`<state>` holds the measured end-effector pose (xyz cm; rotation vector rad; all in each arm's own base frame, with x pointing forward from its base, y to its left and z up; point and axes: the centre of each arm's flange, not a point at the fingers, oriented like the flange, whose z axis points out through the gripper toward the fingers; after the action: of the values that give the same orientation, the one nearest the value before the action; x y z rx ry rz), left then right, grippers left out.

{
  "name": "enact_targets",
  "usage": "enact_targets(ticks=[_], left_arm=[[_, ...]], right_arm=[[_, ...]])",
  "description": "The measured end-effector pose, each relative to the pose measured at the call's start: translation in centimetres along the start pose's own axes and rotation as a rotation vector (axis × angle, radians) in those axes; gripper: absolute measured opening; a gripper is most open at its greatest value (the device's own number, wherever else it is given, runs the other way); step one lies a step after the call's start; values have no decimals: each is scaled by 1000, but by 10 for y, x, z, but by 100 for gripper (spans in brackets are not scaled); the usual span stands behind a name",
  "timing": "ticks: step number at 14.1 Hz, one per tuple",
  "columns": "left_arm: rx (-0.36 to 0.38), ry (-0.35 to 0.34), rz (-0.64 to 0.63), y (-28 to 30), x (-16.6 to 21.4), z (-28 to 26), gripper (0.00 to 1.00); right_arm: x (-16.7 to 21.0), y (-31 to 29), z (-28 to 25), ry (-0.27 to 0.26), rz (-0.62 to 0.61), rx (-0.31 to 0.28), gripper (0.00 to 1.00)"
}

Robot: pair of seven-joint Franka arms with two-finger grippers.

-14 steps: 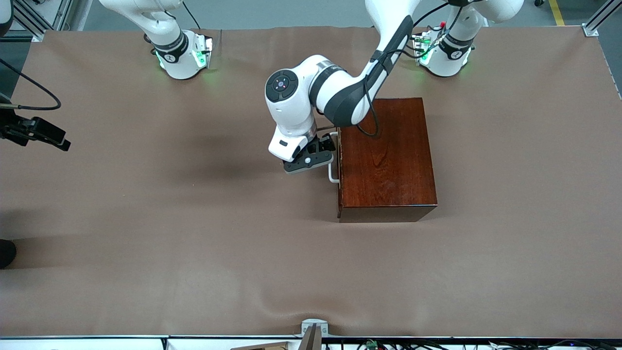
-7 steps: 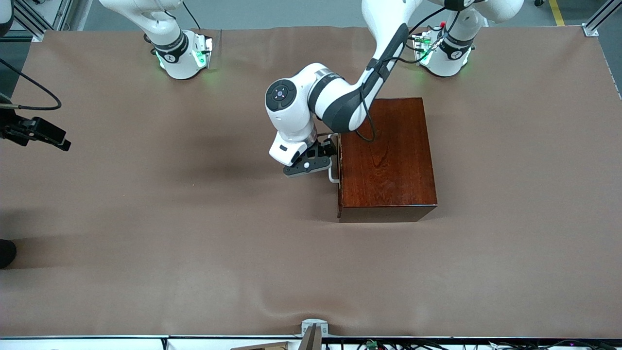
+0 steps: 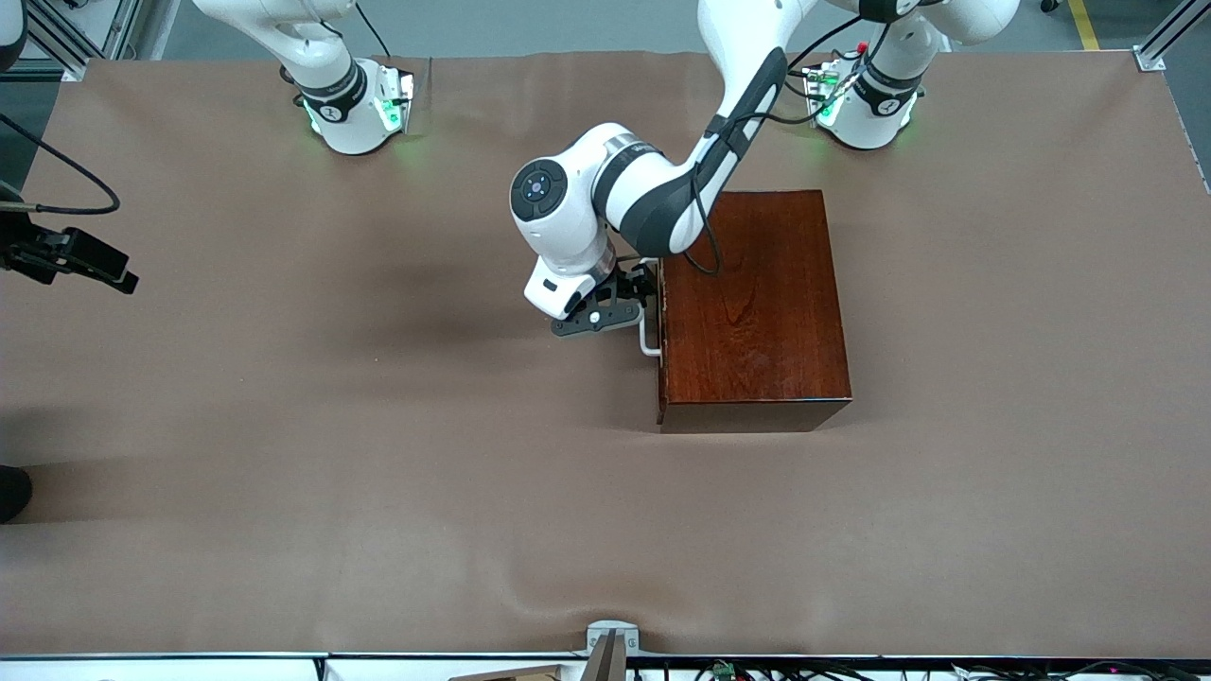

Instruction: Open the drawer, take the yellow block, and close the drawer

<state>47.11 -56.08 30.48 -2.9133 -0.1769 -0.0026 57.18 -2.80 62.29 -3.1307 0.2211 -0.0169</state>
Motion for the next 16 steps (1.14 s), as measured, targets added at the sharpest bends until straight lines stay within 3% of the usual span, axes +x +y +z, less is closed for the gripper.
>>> enact_targets(ticks=[16], left_arm=[[43,-21,26,-2,-2,13,100]], right_arm=[[0,-1,0,0,-1,0,100]])
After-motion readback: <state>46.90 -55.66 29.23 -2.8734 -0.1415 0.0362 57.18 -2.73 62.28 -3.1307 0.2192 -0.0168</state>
